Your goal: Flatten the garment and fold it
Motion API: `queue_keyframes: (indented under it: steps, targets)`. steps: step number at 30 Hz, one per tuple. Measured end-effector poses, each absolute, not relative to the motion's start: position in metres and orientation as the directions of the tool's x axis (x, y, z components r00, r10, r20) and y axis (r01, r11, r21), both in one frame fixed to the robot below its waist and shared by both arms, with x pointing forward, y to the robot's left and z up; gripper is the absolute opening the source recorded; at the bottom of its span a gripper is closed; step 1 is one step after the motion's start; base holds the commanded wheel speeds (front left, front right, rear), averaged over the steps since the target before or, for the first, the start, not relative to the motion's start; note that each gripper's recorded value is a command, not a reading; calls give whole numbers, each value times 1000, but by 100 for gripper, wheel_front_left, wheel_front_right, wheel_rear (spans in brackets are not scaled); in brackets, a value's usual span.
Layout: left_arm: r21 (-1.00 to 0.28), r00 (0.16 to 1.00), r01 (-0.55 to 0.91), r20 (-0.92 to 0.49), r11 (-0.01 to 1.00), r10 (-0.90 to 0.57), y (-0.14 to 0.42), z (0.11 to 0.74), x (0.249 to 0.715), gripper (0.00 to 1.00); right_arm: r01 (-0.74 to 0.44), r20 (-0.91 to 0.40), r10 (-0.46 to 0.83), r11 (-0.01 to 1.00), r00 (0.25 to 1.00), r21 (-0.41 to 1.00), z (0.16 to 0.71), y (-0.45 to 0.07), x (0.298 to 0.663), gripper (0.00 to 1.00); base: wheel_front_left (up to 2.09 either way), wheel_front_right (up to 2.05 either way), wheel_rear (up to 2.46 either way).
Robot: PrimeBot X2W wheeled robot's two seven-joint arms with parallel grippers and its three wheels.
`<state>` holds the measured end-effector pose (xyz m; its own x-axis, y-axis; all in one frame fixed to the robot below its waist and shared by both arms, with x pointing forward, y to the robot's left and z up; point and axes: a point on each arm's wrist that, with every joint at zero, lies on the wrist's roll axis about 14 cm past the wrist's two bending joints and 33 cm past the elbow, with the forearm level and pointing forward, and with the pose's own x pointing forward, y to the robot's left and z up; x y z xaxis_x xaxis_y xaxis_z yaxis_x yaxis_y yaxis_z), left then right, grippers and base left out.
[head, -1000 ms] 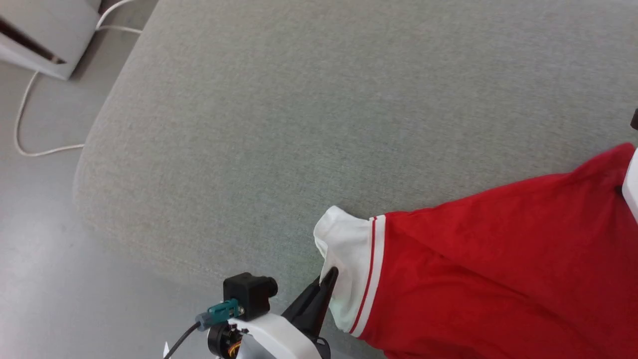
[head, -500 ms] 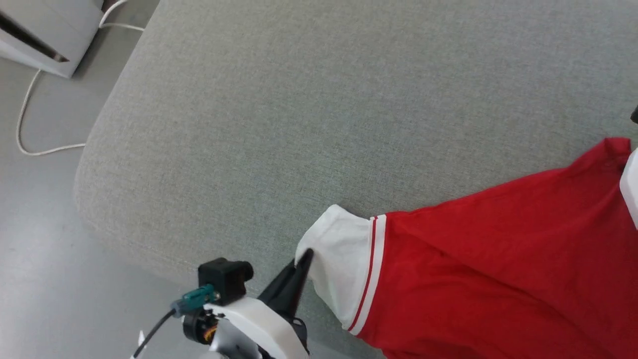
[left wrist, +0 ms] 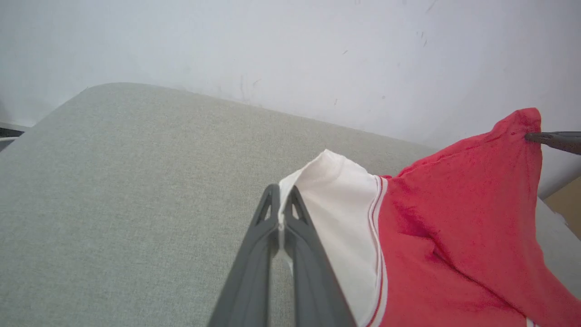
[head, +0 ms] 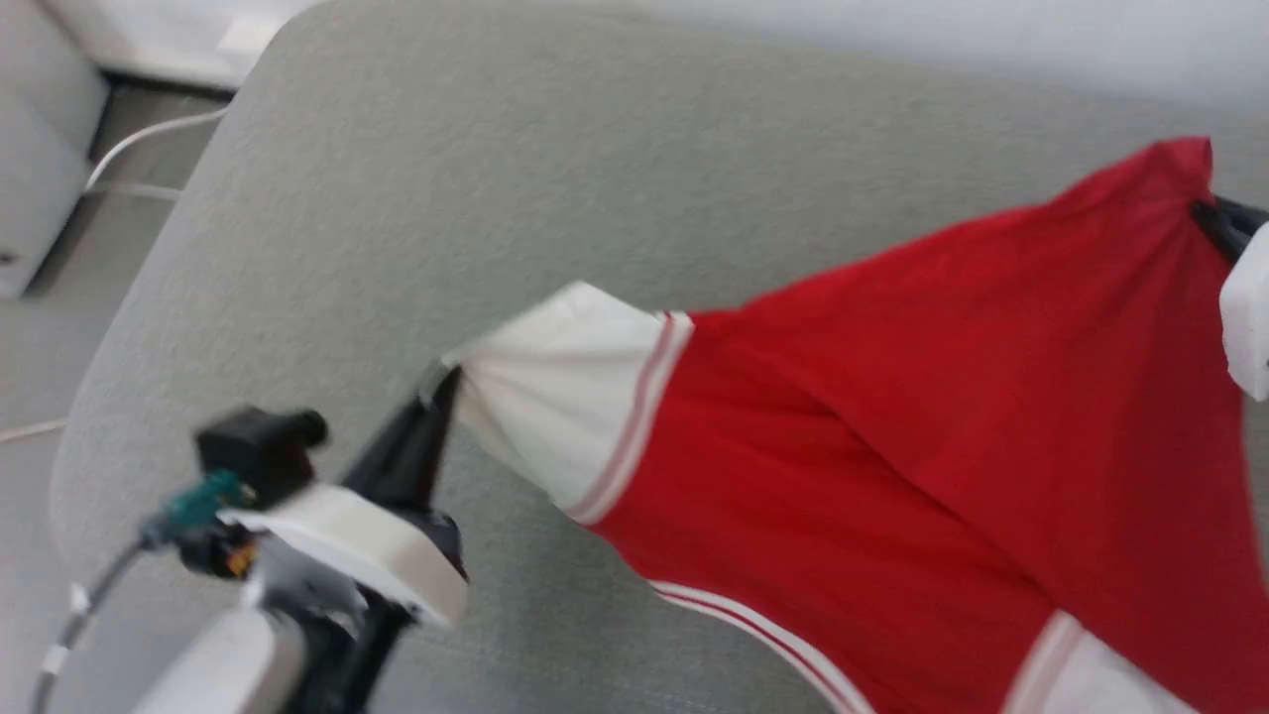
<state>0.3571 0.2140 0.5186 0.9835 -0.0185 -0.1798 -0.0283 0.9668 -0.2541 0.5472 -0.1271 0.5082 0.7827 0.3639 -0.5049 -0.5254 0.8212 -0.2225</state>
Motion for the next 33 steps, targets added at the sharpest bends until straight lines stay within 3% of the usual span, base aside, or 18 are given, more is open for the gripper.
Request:
queue_keyframes:
  steps: [7,15,26,33]
  targets:
    - [-187,995,63,83,980,-48,217,611,386,0,-443,-261,372,839,891,-316,602,-147,525,0,0,0,0]
    - [-112,923,162,369,980,-111,202,711,391,0,-340,-87,335,844,938,-416,673,-176,477,0,0,0,0]
    - [-8,716,261,672,965,-188,177,823,380,0,-189,149,283,873,948,-450,745,-205,420,0,0,0,0]
    - [24,601,302,771,953,-210,165,866,389,0,-93,223,212,889,951,-448,765,-227,420,0,0,0,0]
